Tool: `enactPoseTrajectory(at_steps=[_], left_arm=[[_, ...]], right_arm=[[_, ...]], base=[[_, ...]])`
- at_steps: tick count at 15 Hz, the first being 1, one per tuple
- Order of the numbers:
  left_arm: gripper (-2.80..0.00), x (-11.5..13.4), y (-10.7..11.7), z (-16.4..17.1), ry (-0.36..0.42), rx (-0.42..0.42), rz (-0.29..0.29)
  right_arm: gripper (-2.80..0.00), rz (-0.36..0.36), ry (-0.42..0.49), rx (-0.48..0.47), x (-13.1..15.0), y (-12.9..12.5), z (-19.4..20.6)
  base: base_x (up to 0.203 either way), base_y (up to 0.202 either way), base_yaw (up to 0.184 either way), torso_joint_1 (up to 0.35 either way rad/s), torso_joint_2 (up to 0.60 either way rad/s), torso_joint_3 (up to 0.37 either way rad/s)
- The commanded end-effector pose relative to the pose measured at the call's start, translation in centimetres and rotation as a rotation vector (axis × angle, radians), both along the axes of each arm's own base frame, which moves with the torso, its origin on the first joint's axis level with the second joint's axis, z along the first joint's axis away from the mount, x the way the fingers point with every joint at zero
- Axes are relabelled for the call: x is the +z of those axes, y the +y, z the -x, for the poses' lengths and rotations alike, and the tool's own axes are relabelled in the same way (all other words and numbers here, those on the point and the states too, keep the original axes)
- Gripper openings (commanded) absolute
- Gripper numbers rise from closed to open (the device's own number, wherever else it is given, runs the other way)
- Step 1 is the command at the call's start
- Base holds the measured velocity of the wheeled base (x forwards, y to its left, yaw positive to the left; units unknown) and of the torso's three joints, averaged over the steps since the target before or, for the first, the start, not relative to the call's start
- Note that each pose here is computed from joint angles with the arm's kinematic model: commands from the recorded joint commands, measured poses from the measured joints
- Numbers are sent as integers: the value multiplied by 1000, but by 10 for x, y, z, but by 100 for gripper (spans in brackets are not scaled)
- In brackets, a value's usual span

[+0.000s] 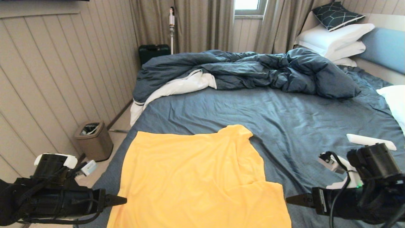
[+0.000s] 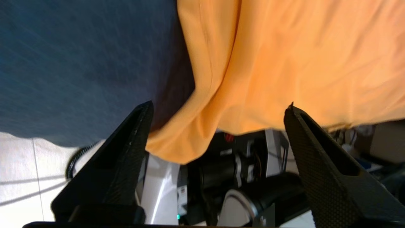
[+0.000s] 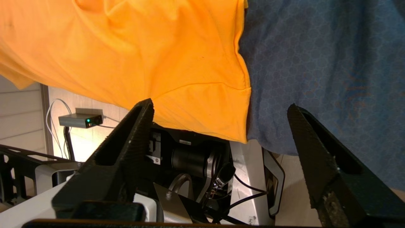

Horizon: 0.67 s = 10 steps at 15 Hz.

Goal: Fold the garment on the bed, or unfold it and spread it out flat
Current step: Fold the yellow T-shirt

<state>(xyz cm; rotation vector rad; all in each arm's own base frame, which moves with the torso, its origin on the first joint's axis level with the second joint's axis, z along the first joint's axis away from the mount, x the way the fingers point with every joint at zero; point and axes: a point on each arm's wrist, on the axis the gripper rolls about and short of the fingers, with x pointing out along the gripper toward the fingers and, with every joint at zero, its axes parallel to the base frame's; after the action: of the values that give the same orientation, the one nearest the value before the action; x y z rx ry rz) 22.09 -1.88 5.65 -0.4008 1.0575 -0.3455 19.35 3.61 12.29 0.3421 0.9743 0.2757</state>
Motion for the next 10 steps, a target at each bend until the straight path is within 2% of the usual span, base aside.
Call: enactPoseTrajectory(at_steps=[1,7,10], left_arm=[[0,-10,-3,3,45,-18,-1],[0,-27,-6,11,108,-43,3],[0,-36,-6,21,82,-46,1]], right_arm=[[0,-4,-17,-3,3,-1,1],[0,-3,-9,-7,2,-1,-1],[0,-1,-17,-11,4,-1,-2]], base=[[0,0,0,0,0,0],[0,0,0,0,0,0],[0,0,0,0,0,0]])
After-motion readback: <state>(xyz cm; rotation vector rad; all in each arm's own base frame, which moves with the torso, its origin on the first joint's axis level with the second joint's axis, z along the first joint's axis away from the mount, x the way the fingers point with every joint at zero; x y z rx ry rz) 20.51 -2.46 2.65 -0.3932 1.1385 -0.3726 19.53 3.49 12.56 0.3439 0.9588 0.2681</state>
